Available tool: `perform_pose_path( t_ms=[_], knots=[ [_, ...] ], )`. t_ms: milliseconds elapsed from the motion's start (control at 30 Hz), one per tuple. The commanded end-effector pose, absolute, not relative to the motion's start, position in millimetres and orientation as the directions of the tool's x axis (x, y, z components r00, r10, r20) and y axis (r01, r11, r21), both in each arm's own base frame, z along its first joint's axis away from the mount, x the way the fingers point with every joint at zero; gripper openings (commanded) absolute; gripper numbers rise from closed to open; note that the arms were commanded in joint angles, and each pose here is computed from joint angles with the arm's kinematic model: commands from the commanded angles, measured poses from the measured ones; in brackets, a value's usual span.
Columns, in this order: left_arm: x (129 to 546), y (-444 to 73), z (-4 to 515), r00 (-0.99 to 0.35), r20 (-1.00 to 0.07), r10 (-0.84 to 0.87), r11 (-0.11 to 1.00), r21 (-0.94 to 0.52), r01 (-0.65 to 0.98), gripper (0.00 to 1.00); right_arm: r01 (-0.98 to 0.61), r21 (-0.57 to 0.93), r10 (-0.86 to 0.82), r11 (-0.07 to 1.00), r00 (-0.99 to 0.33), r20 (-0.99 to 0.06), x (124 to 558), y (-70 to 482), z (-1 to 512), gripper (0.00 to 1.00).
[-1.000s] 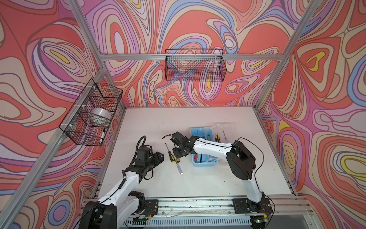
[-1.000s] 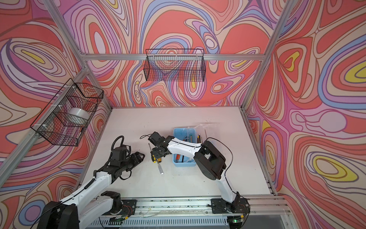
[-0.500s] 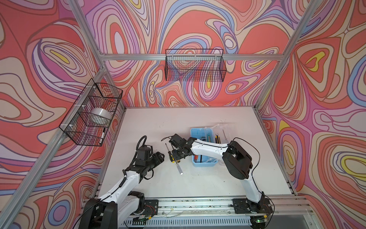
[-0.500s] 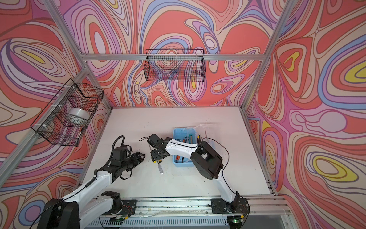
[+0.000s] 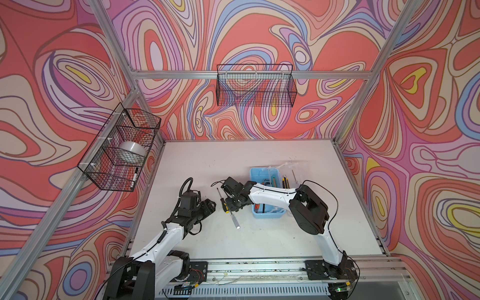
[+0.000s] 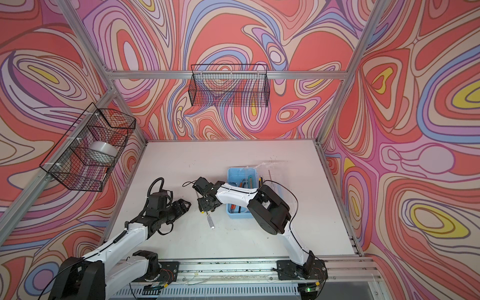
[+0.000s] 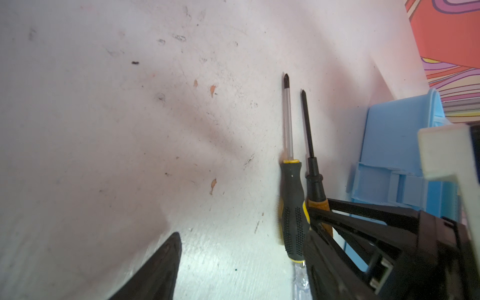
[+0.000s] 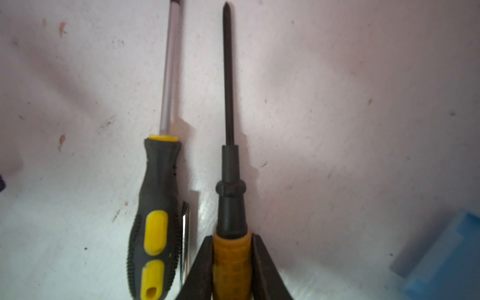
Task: Pack the tool kit
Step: 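Lower the right gripper around the yellow-handled screwdriver, then close the right gripper on the yellow-handled screwdriver and lift it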
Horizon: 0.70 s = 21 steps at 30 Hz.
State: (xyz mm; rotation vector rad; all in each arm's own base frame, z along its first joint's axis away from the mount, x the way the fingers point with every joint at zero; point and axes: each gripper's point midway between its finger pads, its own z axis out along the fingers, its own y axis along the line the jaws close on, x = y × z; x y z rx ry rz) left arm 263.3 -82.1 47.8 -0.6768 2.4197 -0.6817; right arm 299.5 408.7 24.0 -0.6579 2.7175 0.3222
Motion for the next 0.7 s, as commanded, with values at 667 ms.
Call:
perform_pose_path(
  t_ms=[667],
  knots=[
    [266,-81,53,-0.727,-0.371,-0.578,0.75,-0.593,-0.294,0.74,-0.38,-0.008,-0.311,0.925,-0.745,-0.59,317,329,164,0.0]
  ],
)
